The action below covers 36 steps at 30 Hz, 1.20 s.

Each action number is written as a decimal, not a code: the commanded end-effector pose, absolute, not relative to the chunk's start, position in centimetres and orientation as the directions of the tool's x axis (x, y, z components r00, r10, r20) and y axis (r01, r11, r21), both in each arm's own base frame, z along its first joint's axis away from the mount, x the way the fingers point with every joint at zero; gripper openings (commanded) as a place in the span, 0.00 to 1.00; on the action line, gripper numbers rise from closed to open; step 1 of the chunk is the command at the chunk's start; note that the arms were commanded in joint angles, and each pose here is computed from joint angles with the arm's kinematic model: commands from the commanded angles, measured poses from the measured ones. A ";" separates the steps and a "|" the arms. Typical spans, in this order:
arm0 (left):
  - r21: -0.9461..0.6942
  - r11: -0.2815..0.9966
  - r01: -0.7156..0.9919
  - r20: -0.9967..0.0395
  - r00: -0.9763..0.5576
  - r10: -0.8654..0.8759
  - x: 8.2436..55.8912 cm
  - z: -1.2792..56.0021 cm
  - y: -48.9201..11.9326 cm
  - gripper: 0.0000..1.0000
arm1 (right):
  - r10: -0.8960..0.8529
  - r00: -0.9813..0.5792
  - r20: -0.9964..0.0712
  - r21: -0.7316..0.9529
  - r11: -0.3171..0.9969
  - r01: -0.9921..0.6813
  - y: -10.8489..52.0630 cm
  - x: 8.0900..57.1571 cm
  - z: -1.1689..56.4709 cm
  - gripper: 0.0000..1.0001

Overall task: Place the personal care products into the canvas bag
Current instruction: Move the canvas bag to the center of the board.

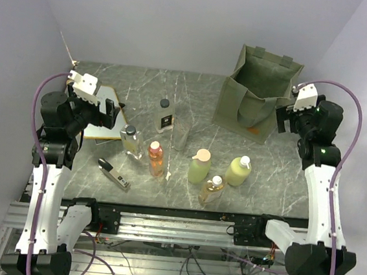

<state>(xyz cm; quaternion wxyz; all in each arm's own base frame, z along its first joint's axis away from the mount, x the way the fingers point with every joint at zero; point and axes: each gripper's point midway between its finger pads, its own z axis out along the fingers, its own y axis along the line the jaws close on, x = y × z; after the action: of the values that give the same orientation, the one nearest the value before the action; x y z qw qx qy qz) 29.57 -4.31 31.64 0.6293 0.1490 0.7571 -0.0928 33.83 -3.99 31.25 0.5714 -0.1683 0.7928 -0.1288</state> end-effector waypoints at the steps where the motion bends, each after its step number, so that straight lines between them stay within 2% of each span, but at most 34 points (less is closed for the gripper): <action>1: 0.063 0.927 0.370 -0.987 -0.115 0.113 29.8 32.6 -4.7 0.99 | -0.432 -0.301 -0.850 -0.402 0.902 -0.159 -4.1 36.3 29.8 0.95; 14: 0.066 0.924 0.377 -0.987 -0.110 0.116 29.8 32.8 -4.8 0.99 | -0.404 -0.314 -0.859 -0.321 0.904 -0.283 -3.6 41.1 28.0 0.85; 21: 0.074 0.924 0.376 -0.987 -0.107 0.122 29.7 32.5 -4.7 0.99 | -0.411 -0.257 -0.875 -0.307 0.880 -0.363 -3.8 41.9 29.1 0.74; 30: 0.080 0.916 0.393 -0.987 -0.100 0.129 29.6 32.4 -5.0 0.99 | -0.424 -0.237 -0.874 -0.304 0.858 -0.414 -3.5 41.8 29.1 0.42; 36: 0.075 0.909 0.409 -0.988 -0.095 0.124 29.5 32.4 -5.3 0.99 | -0.414 -0.278 -0.867 -0.272 0.860 -0.433 -3.2 40.7 28.7 0.27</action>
<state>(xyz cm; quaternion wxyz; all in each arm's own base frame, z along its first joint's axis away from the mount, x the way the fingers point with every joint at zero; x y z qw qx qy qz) 29.49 -5.01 31.30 0.6285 0.1673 0.7520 -0.1067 41.31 -3.33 27.73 0.5410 -0.2593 0.8001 0.0016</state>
